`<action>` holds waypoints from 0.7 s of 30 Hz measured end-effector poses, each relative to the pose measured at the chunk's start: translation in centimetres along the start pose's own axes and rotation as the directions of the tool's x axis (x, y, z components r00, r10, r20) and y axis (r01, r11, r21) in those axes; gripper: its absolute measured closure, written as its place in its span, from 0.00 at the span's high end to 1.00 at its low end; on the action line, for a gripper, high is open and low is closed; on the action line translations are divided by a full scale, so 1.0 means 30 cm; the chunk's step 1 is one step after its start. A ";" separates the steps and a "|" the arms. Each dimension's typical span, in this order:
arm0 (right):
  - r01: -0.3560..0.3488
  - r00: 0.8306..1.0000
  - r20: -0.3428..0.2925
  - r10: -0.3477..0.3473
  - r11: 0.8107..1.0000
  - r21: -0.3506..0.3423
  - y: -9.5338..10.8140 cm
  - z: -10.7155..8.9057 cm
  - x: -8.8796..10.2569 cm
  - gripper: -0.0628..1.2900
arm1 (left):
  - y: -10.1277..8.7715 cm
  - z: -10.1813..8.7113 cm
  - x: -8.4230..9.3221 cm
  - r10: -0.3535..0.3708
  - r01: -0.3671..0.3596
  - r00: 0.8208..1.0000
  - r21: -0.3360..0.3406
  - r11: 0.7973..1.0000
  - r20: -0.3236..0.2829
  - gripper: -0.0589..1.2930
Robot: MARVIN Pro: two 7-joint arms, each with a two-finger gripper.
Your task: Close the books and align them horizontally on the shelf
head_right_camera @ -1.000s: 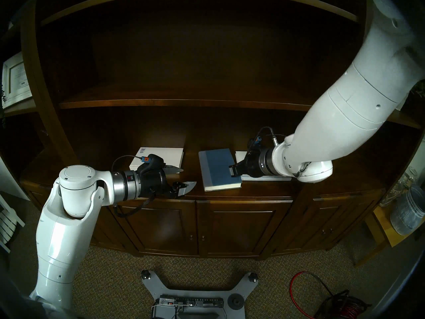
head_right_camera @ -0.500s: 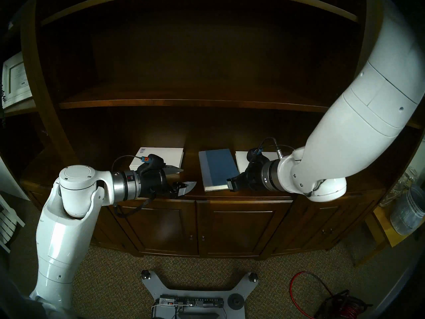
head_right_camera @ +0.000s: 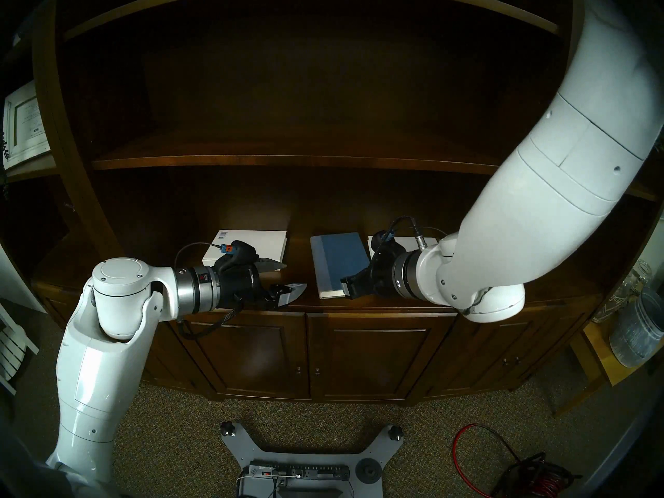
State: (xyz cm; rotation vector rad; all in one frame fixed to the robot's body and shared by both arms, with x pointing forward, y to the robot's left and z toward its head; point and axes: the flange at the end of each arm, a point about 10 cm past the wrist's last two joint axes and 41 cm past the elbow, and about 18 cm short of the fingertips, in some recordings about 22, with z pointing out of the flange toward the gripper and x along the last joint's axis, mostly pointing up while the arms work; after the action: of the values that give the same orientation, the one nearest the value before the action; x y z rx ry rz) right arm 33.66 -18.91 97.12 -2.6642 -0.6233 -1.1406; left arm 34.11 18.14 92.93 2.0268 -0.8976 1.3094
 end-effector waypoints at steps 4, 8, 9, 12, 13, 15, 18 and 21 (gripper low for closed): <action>-0.013 1.000 0.008 0.013 1.000 -0.024 0.024 -0.016 -0.031 0.96 | 0.000 0.000 0.000 0.000 0.000 1.000 0.000 1.000 0.000 0.96; -0.001 1.000 0.011 0.001 1.000 -0.002 0.033 -0.050 -0.075 0.96 | 0.000 0.000 0.000 0.000 0.000 1.000 0.000 1.000 0.000 0.96; 0.005 1.000 0.009 -0.005 1.000 0.014 0.034 -0.063 -0.088 0.96 | 0.000 0.000 0.000 0.000 0.000 1.000 0.000 1.000 0.000 0.96; 0.018 1.000 0.001 -0.018 0.999 0.050 0.038 -0.095 -0.116 0.96 | 0.000 0.000 0.000 0.000 0.000 1.000 0.000 1.000 0.000 0.96; 0.021 1.000 -0.003 -0.021 0.998 0.057 0.041 -0.103 -0.122 0.96 | 0.000 0.000 0.000 0.000 0.000 1.000 0.000 1.000 0.000 0.96; 0.028 0.999 -0.017 -0.027 0.997 0.072 0.049 -0.118 -0.131 0.96 | 0.000 0.000 0.000 0.000 0.000 1.000 0.000 1.000 0.000 0.96; 0.036 0.999 -0.033 -0.033 0.996 0.081 0.057 -0.127 -0.133 0.96 | 0.000 0.000 0.000 0.000 0.000 1.000 0.000 1.000 0.000 0.96; 0.042 0.998 -0.049 -0.038 0.995 0.088 0.065 -0.132 -0.131 0.96 | 0.001 0.003 0.000 0.000 0.000 1.000 -0.003 1.000 0.000 0.96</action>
State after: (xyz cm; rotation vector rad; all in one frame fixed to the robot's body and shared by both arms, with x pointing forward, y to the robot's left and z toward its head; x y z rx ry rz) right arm 29.51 -23.15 97.01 -2.5539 -0.7047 -1.1543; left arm 34.13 18.04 92.90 2.0248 -0.8990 1.3075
